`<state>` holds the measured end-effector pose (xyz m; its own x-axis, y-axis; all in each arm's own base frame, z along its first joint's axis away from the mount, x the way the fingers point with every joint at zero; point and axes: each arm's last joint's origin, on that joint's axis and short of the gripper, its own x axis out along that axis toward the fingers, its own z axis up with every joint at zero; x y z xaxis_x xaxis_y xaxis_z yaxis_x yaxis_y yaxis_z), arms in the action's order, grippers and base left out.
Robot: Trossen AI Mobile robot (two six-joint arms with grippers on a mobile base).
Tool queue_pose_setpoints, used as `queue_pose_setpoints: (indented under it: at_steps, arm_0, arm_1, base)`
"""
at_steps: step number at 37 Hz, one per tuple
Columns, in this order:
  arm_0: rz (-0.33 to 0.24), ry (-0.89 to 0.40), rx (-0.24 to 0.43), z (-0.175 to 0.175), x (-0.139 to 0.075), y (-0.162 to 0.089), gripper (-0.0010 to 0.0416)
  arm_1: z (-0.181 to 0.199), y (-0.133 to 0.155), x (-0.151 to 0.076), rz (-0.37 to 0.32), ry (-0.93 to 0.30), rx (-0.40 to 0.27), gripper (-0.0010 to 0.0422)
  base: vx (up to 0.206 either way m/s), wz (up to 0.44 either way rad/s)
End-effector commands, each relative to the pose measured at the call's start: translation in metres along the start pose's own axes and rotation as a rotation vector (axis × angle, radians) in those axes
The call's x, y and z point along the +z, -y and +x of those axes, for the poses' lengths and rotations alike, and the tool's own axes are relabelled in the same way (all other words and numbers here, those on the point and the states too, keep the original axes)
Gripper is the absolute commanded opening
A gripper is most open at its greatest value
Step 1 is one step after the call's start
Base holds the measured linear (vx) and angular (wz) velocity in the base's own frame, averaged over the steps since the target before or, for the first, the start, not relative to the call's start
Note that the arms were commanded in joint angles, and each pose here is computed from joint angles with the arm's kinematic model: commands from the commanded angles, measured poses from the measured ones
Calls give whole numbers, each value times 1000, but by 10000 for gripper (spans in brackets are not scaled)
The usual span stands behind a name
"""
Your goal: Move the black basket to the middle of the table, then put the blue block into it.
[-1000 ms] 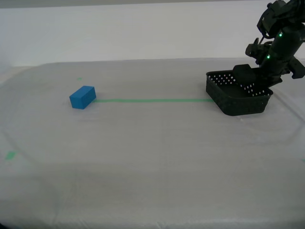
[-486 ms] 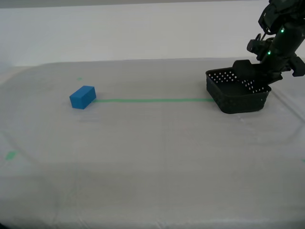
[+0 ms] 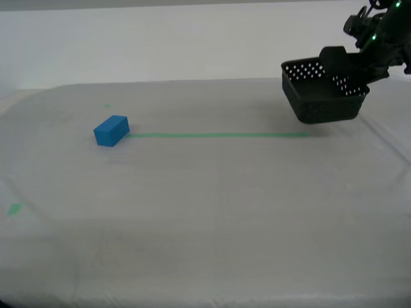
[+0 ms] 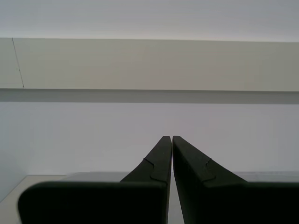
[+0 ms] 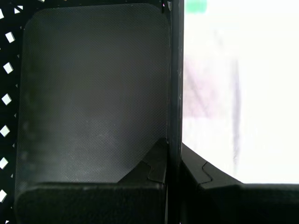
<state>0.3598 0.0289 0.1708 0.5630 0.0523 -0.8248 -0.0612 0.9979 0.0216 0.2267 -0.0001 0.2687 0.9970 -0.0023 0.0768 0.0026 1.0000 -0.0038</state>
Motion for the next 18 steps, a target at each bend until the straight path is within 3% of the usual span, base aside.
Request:
queue_pose_setpoints:
  at_steps: [1, 10, 18]
  arm_0:
    - [34, 51, 6, -17, 7, -1, -1]
    - [99, 136, 19, -60, 15, -1, -1]
    - [164, 145, 96, -83, 15, -5, -1]
  arm_1:
    - [0, 0, 1, 2, 6, -2, 0]
    - [0, 0, 1, 2, 6, -2, 0]
    - [0, 0, 1, 2, 6, -2, 0]
  base:
    - [0, 0]
    - [0, 0]
    - [0, 0]
